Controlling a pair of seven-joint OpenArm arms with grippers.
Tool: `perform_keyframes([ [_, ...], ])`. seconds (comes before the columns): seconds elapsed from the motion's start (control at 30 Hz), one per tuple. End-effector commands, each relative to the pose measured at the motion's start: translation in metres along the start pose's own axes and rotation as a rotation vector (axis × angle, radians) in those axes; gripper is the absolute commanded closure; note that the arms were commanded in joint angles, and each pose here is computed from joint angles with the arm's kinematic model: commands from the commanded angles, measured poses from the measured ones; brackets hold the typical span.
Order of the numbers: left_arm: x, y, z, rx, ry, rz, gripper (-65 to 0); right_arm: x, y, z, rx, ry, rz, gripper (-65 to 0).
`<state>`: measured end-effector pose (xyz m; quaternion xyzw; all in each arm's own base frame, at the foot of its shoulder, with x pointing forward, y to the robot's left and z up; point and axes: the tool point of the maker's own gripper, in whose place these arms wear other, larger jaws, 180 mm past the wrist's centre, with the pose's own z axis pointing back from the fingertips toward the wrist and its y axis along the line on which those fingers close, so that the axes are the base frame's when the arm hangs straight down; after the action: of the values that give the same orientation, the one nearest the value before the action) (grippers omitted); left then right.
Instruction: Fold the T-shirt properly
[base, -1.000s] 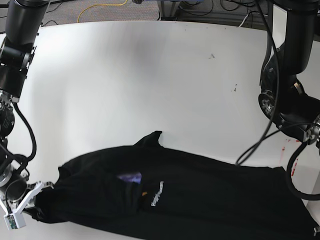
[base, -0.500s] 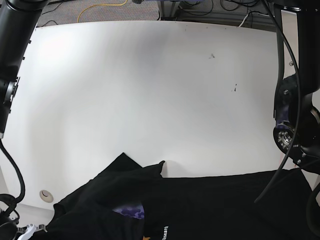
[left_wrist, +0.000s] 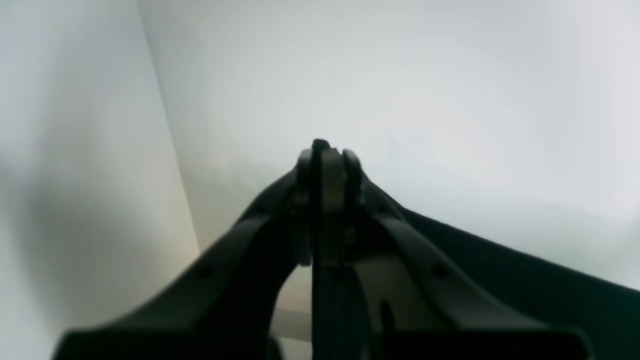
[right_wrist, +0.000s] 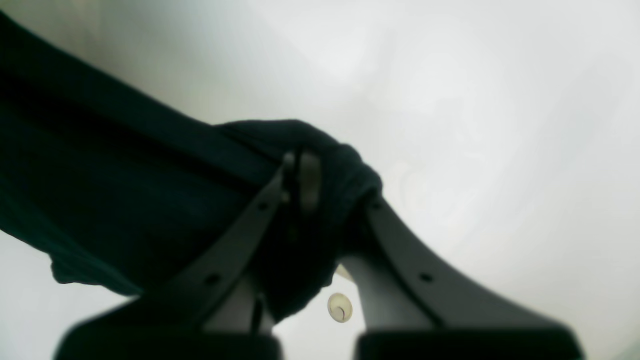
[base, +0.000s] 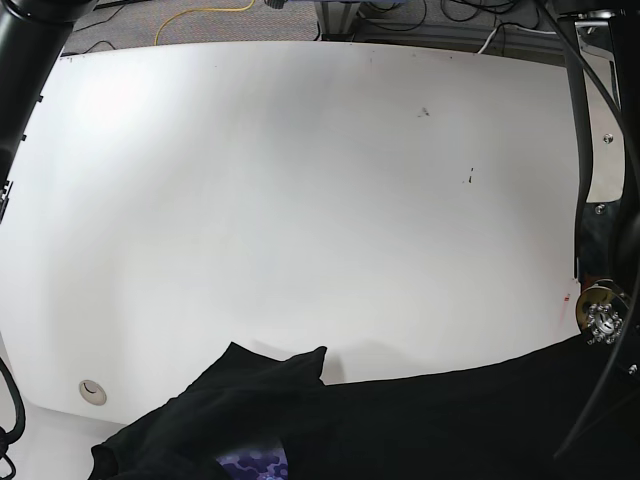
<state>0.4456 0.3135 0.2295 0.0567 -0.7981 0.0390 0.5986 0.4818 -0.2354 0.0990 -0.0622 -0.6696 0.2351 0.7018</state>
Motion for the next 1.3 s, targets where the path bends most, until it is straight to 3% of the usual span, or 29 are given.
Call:
perform_keyframes([
  [0.0, 0.02, -0.002, 0.001, -0.01, -0.058, 0.003, 0.0, 0.018, -0.012, 0.011, -0.032, -0.05, 0.013, 0.0],
  [0.17, -0.009, -0.006, -0.004, -0.018, -0.002, -0.012, 0.0, -0.014, -0.019, 0.014, -0.039, 0.019, 0.017, 0.0],
  [0.4, -0.051, -0.007, 0.003, 0.003, 0.055, -0.05, 0.0, -0.072, -0.016, 0.023, 0.018, 0.077, -0.13, 0.0],
  [0.73, -0.137, -0.019, 0.027, -0.024, 0.185, -0.098, 0.0, -0.15, 0.021, 0.045, 0.062, 0.171, -0.195, 0.0],
  [1.07, -0.234, -0.032, 0.087, -0.072, 0.38, -0.168, 0.0, -0.227, 0.076, 0.082, 0.108, 0.28, -0.282, 0.0],
  [1.27, -0.282, -0.013, 0.13, -0.023, 0.494, -0.195, 0.0, -0.26, 0.102, 0.103, 0.132, 0.353, -0.32, 0.0],
])
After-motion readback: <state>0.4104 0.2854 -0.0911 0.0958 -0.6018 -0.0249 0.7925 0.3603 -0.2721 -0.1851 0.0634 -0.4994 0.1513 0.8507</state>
